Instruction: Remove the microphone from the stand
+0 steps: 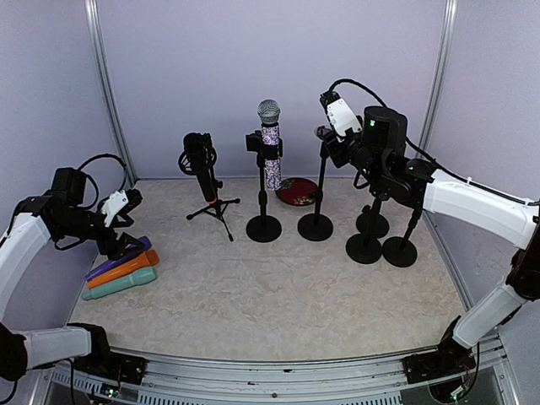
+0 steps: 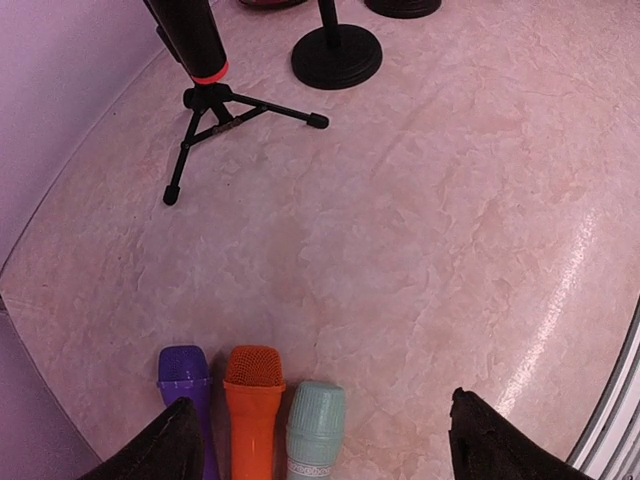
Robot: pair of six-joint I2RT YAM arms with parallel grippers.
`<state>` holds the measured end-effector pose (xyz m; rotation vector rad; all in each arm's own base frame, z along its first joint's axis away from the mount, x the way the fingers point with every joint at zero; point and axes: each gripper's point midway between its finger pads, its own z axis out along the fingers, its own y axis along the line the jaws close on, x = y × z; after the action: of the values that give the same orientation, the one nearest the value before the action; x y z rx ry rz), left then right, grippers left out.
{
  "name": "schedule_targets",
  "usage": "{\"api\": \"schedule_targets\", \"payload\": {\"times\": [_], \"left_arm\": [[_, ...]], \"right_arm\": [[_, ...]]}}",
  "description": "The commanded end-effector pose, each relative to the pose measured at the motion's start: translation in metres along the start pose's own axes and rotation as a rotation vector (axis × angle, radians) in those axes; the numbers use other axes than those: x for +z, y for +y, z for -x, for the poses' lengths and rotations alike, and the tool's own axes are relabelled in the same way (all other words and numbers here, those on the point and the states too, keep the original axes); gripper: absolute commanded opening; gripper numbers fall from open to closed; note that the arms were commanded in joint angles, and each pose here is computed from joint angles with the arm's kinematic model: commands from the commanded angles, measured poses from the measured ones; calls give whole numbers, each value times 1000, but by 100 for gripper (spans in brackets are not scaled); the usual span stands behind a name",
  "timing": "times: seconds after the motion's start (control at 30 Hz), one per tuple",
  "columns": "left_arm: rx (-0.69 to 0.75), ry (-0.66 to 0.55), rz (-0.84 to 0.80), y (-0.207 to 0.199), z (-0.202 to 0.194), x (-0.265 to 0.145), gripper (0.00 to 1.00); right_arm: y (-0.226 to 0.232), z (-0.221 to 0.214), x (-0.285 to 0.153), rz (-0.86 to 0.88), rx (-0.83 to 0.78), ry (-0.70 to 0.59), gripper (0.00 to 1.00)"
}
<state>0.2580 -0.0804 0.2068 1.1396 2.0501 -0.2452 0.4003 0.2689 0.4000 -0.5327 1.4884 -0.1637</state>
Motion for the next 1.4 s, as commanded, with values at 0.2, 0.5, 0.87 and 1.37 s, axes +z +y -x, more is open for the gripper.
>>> {"api": "schedule_targets", "payload": {"times": [0.2,0.5,0.87,1.37], "left_arm": [[-44,-133,-74,-16,43,-6,84],[-101,-187,-56,-11,57,-10,88],[-129,-225,-58,-11,67,-16,88],[-143,-345,-132,-16,107,-20,83]], "right_arm": [[3,62,-83,62,150,-116,0],[29,65,-134,175,225,-130,0],[94,122,-159,313,230,-284,0],[203,190,-135,450,224,-464,0]]}}
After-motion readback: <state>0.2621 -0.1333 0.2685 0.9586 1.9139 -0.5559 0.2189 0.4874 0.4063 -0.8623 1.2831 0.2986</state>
